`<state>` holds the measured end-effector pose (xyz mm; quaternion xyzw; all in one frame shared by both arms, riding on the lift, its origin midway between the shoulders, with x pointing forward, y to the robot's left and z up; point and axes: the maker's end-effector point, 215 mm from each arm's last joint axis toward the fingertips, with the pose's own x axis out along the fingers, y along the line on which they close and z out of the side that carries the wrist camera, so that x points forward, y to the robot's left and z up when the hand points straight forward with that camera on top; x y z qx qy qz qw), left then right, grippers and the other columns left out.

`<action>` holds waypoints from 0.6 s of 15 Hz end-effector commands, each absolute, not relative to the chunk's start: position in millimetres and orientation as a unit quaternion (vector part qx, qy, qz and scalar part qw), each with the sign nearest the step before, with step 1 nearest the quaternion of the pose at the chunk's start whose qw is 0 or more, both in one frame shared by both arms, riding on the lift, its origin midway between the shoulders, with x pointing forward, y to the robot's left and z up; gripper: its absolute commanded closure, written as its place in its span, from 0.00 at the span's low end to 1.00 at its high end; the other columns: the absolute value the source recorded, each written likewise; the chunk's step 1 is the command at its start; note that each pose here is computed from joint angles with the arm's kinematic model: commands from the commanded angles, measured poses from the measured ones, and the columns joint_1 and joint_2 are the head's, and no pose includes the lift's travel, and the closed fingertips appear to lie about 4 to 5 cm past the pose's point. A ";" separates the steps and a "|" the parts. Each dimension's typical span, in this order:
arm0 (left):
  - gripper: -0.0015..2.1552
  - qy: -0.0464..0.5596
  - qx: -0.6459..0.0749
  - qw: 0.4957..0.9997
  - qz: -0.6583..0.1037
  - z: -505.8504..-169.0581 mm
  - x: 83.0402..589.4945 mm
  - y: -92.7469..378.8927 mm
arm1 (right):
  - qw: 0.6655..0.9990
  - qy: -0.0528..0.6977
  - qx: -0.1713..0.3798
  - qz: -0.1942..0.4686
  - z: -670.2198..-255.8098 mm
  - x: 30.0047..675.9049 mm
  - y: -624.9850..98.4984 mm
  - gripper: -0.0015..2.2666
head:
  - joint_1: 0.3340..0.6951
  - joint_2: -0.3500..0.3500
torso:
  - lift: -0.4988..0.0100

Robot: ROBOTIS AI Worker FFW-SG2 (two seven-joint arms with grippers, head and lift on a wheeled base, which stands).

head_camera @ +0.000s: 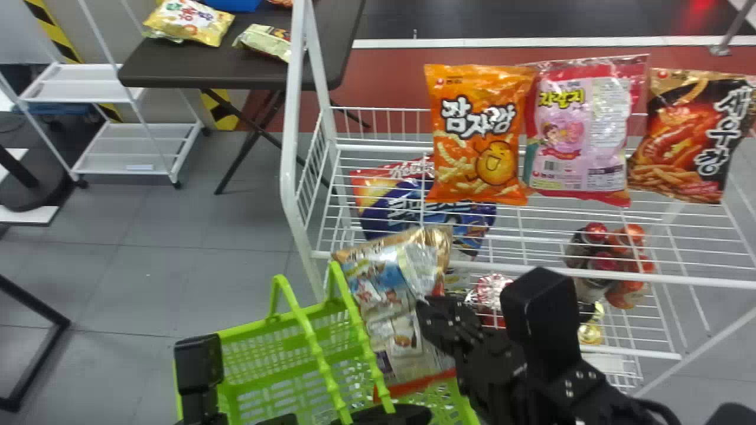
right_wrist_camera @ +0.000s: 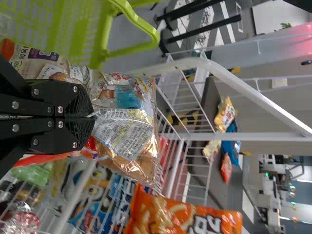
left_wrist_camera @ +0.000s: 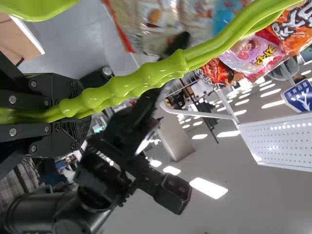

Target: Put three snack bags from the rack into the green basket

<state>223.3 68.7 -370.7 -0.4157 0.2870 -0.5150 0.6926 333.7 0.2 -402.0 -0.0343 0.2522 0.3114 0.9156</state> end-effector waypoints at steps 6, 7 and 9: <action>1.00 0.247 -0.458 0.668 -0.531 -344.6 224.3 69.0 | 0.894 0.276 -0.022 0.354 -433.0 298.6 42.8 0.99 | 1.00 0.80 | 0.98; 1.00 0.243 -0.464 0.666 -0.532 -341.7 224.6 71.2 | 0.893 0.276 -0.021 0.356 -434.4 297.8 44.6 0.99 | 1.00 0.84 | 0.98; 1.00 0.241 -0.463 0.667 -0.531 -341.5 225.1 74.1 | 0.890 0.283 -0.023 0.357 -437.6 294.6 44.5 0.88 | 1.00 0.87 | 0.98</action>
